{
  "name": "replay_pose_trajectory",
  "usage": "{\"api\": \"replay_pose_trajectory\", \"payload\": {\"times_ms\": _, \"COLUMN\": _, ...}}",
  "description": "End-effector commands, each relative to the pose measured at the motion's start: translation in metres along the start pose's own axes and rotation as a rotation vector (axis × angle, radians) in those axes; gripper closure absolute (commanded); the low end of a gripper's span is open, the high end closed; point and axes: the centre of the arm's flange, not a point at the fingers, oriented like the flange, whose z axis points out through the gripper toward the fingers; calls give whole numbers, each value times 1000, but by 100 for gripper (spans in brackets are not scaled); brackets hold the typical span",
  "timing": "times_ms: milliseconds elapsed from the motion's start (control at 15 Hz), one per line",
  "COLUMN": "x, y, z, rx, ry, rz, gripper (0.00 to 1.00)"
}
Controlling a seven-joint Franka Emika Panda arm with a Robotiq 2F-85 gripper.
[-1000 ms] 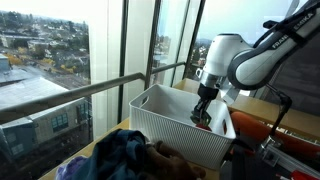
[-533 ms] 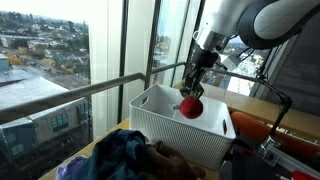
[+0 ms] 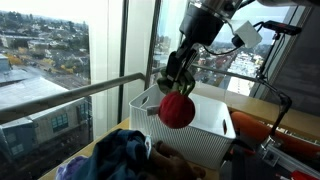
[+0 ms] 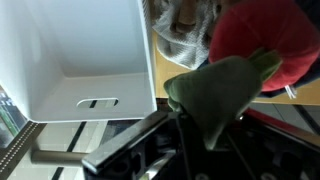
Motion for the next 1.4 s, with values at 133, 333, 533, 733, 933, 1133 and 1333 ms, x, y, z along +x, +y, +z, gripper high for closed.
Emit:
{"api": "replay_pose_trajectory", "payload": {"times_ms": 133, "x": -3, "y": -53, "z": 25, "rx": 26, "ry": -38, "rz": -51, "gripper": 97}}
{"api": "replay_pose_trajectory", "payload": {"times_ms": 333, "x": -4, "y": -64, "z": 53, "rx": 35, "ry": -78, "rz": -66, "gripper": 97}}
{"api": "replay_pose_trajectory", "payload": {"times_ms": 533, "x": 4, "y": -72, "z": 88, "rx": 57, "ry": -125, "rz": -65, "gripper": 97}}
{"api": "replay_pose_trajectory", "payload": {"times_ms": 733, "x": 21, "y": -83, "z": 120, "rx": 74, "ry": -163, "rz": -66, "gripper": 97}}
{"api": "replay_pose_trajectory", "payload": {"times_ms": 933, "x": 41, "y": -88, "z": 150, "rx": 101, "ry": -191, "rz": -57, "gripper": 97}}
{"api": "replay_pose_trajectory", "payload": {"times_ms": 1133, "x": 56, "y": -84, "z": 178, "rx": 127, "ry": -213, "rz": -46, "gripper": 97}}
{"api": "replay_pose_trajectory", "payload": {"times_ms": 1333, "x": 64, "y": -76, "z": 200, "rx": 144, "ry": -231, "rz": -40, "gripper": 97}}
